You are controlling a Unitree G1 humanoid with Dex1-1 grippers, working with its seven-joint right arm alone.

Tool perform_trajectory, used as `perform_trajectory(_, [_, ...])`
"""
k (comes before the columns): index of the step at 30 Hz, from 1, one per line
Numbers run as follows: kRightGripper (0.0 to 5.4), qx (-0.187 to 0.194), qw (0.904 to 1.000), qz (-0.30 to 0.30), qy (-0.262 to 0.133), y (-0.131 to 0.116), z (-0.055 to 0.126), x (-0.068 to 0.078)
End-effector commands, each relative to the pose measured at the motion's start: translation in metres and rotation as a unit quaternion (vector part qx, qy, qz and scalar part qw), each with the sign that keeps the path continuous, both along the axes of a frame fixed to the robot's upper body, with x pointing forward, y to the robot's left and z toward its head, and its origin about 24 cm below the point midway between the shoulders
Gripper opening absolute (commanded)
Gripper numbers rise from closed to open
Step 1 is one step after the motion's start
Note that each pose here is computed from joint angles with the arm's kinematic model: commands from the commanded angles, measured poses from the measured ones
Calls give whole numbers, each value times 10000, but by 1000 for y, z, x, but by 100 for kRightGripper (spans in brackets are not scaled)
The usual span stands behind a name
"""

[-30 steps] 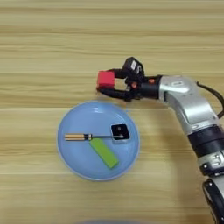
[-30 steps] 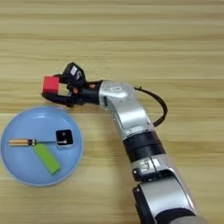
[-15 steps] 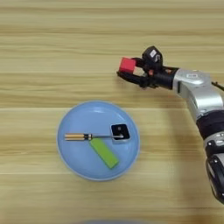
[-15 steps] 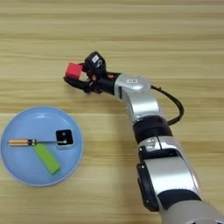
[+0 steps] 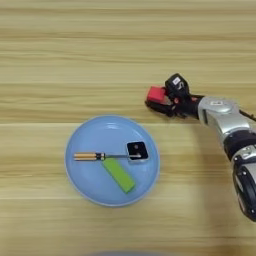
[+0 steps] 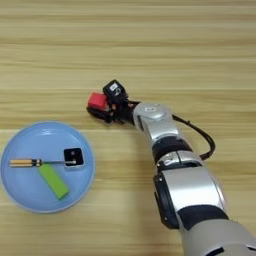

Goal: Move the objects on the table

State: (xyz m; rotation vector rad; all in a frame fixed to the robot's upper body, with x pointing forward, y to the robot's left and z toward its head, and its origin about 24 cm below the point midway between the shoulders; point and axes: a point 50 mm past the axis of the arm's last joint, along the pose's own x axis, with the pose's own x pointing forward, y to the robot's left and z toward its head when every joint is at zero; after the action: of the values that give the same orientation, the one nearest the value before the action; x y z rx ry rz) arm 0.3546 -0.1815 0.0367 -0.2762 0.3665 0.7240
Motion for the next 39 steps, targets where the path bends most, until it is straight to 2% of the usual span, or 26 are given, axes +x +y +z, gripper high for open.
perform_trajectory(1, [300, -165, 9972, -21, -726, 2, 38, 21])
perform_trajectory(9, [300, -238, 9976, 18, -657, 3, 33, 20])
perform_trajectory(10, [336, -236, 9976, 26, -656, 4, 33, 20])
perform_trajectory(11, [342, -225, 9976, 33, -660, 4, 33, 20])
perform_trajectory(22, [452, 81, 9945, 266, -1006, 6, 55, 24])
perform_trajectory(31, [537, 326, 9870, 364, -1530, 6, 79, 27])
perform_trajectory(39, [537, 516, 9780, 505, -1955, 7, 98, 25])
